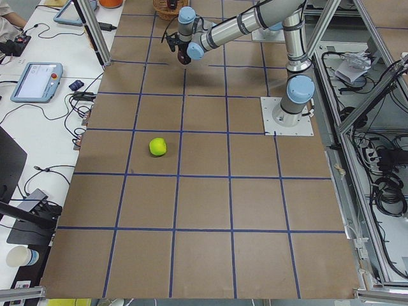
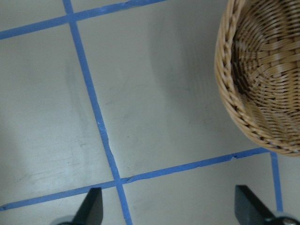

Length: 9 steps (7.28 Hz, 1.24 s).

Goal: Put all apples into basket
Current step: 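Carry the dark apple to the table center with the left gripper and release, then grasp the dark apple with the right gripper while the left grasps the green apple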

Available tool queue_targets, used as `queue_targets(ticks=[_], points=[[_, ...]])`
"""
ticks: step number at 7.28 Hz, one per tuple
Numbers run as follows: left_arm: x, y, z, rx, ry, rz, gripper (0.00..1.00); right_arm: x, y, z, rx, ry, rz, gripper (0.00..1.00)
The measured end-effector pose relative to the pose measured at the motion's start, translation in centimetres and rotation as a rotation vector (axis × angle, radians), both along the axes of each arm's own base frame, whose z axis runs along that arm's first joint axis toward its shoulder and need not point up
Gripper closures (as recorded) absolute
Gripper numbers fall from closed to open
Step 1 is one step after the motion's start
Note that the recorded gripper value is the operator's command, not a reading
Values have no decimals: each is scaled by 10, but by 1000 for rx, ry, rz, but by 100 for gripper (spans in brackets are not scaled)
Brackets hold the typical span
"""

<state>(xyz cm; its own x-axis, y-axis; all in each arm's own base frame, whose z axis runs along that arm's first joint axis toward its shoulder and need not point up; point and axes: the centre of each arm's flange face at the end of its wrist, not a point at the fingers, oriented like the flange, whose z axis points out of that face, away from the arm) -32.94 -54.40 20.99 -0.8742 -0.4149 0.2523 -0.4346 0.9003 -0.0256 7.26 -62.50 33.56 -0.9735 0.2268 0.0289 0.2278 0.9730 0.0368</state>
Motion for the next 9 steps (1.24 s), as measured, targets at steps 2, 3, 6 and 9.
queue_targets(ticks=[2,3,6,9], points=[[-1,-7,8,-58,1,-33,0,16,3,-5,7,-5,-12,0],[18,-17,28,-107,0,-60,0,20,3,-5,1,-16,-20,0],[145,-42,100,-144,-74,-170,0,45,5,-4,-10,-53,-200,0],[321,-38,134,-74,-216,-323,0,120,10,-24,-9,-76,-480,0]])
